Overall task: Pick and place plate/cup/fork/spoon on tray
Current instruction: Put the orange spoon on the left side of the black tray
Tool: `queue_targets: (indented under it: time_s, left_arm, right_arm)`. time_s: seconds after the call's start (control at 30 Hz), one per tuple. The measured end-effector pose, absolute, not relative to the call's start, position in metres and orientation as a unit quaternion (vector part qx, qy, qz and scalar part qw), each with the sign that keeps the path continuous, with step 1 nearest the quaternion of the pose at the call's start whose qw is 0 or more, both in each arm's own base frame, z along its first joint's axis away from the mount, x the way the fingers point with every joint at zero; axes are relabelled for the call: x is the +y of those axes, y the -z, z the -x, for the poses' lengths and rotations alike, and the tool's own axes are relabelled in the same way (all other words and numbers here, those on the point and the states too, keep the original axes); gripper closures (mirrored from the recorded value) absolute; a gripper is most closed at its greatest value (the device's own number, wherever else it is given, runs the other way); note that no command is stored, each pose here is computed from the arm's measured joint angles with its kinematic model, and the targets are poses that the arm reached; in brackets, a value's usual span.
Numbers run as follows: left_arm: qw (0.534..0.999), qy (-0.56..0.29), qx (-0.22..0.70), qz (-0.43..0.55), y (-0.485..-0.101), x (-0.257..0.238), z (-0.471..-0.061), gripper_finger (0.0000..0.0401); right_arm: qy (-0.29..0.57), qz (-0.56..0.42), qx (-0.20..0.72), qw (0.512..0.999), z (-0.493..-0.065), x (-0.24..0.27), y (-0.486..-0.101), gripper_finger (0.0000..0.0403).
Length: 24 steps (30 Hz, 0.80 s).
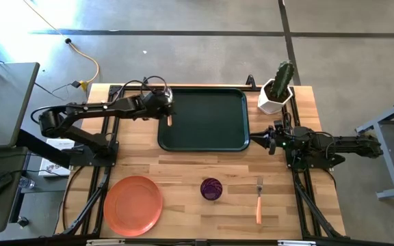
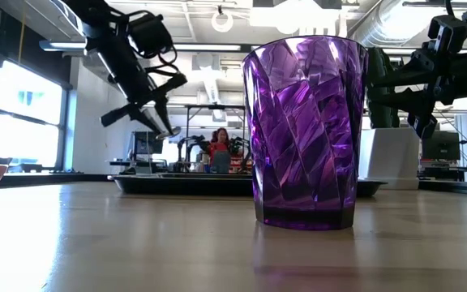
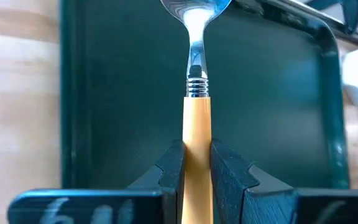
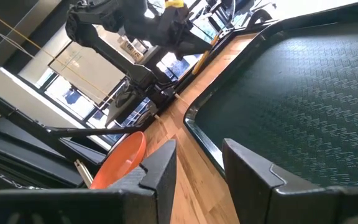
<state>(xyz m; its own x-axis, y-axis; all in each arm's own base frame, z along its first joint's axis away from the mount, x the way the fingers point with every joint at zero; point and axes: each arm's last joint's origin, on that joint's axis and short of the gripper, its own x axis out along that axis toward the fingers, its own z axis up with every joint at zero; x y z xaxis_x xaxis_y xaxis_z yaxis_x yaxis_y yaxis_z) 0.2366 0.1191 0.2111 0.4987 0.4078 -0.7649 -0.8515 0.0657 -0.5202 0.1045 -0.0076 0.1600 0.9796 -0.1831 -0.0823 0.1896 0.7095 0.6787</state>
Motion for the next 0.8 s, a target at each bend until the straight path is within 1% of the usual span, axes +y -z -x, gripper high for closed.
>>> queue_targets:
  time_s: [0.13,0.23,0.43,0.6,0.8]
  left_arm:
    - [0.697,-0.445,0.228,0.514,-0.217,0.117,-0.239,0.0357]
    - [0.697,-0.45,0.248,0.501,-0.233,0.117,-0.241,0.0357]
    - [0.682,-0.491,0.265,0.473,-0.264,0.119,-0.238,0.0354]
    - [0.674,-0.499,0.27,0.472,-0.259,0.12,-0.241,0.0352]
    - [0.645,-0.509,0.308,0.479,-0.231,0.126,-0.256,0.035]
  right_arm:
    - [0.102,-0.368,0.004,0.924,-0.104,-0.008,-0.16,0.0281]
    - [0.104,-0.37,0.002,0.923,-0.104,-0.008,-0.16,0.0281]
    - [0.121,-0.378,-0.009,0.918,-0.104,-0.009,-0.161,0.0281]
    - [0.128,-0.378,-0.013,0.917,-0.104,-0.01,-0.161,0.0281]
    - [0.128,-0.378,-0.014,0.917,-0.104,-0.01,-0.161,0.0281]
